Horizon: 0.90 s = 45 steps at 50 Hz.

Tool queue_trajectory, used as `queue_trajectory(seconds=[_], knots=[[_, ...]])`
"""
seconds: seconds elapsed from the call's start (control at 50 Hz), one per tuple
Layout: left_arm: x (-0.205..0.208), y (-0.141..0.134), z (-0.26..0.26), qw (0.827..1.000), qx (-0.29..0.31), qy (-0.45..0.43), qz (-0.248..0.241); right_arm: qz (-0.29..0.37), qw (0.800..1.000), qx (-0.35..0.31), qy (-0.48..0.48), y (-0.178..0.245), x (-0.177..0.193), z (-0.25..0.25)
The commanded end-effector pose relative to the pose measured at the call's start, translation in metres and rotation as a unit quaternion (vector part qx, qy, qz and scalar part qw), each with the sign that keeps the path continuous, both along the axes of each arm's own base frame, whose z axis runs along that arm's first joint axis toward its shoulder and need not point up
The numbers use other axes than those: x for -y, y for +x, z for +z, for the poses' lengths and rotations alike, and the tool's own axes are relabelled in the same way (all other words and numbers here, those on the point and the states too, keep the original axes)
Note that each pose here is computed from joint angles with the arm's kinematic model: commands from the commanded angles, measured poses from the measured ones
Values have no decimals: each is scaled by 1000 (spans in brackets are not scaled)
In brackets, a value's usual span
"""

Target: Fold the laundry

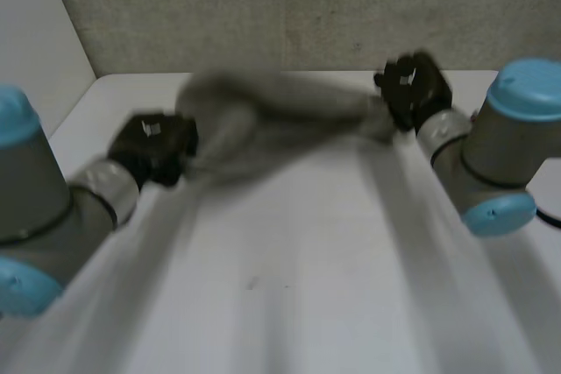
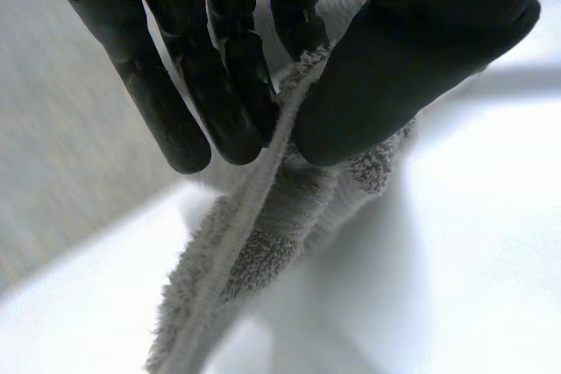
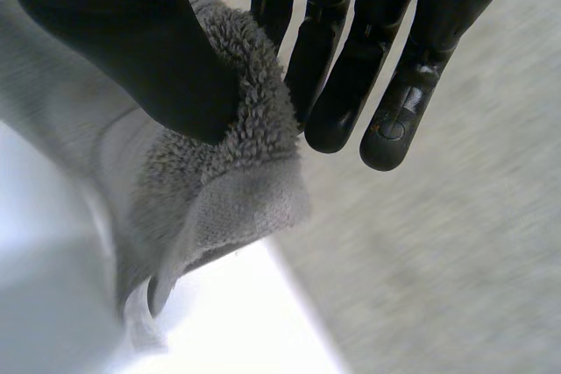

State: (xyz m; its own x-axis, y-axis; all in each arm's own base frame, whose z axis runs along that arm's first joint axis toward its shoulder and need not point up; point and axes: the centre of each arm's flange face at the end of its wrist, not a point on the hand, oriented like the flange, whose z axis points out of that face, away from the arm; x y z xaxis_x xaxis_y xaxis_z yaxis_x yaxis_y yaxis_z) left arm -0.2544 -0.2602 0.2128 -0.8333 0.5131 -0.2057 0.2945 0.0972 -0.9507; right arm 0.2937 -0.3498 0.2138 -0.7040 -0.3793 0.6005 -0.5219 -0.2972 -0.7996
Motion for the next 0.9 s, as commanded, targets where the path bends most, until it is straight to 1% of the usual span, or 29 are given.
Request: queue_trajectory(seconds=[0.02,0.04,0.1,0.14,0.2,0.38,0.44,0.46,0.48,0.52,0.54,0.58,0.6,0.64,0.66,0.68,0.7,0.72,0.74,0.84,0.88,0.9], knots=[[-39,6,-55,995,38,91,-13,1,992,-50,115,-9,-25,-48],[-52,4,-60,993,46,105,-25,2,991,-55,126,-11,-29,-48],[-64,3,-64,990,54,122,-35,2,989,-58,133,-12,-33,-44],[-84,4,-66,985,68,148,-49,2,988,-60,142,-16,-41,-33],[-95,4,-59,984,70,151,-56,4,988,-61,145,-18,-46,-25],[-95,8,-50,987,69,140,-46,-5,989,-58,136,-22,-46,-16],[-97,9,-38,990,65,120,-40,-12,988,-64,140,-25,-47,-13],[-99,10,-27,992,61,105,-37,-14,987,-71,144,-27,-49,-10],[-99,10,-26,992,61,105,-37,-13,986,-79,147,-29,-54,-3],[-107,13,4,996,41,69,-38,-12,985,-85,148,-31,-59,7],[-107,13,4,996,41,69,-38,-12,985,-85,148,-31,-59,7],[-115,16,43,999,12,16,-40,-6,988,-78,137,-34,-69,33],[-115,16,43,999,12,16,-40,-5,988,-78,137,-34,-69,33],[-121,19,77,999,-14,-33,-40,-6,992,-64,106,-36,-74,62],[-121,19,77,999,-14,-33,-40,-6,992,-64,106,-36,-74,62],[-123,20,93,997,-26,-56,-40,-7,995,-58,85,-37,-76,78],[-123,20,93,997,-26,-56,-40,-9,997,-49,63,-37,-77,93],[-123,21,105,996,-34,-72,-40,-9,997,-49,63,-37,-77,93],[-123,21,113,995,-38,-83,-40,-9,998,-43,46,-37,-79,105],[-116,22,116,995,-39,-87,-30,-9,999,-35,23,-36,-73,118],[-112,23,111,996,-36,-80,-27,-9,999,-34,30,-33,-66,110],[-107,23,103,997,-29,-67,-22,-10,998,-38,40,-29,-54,97]])
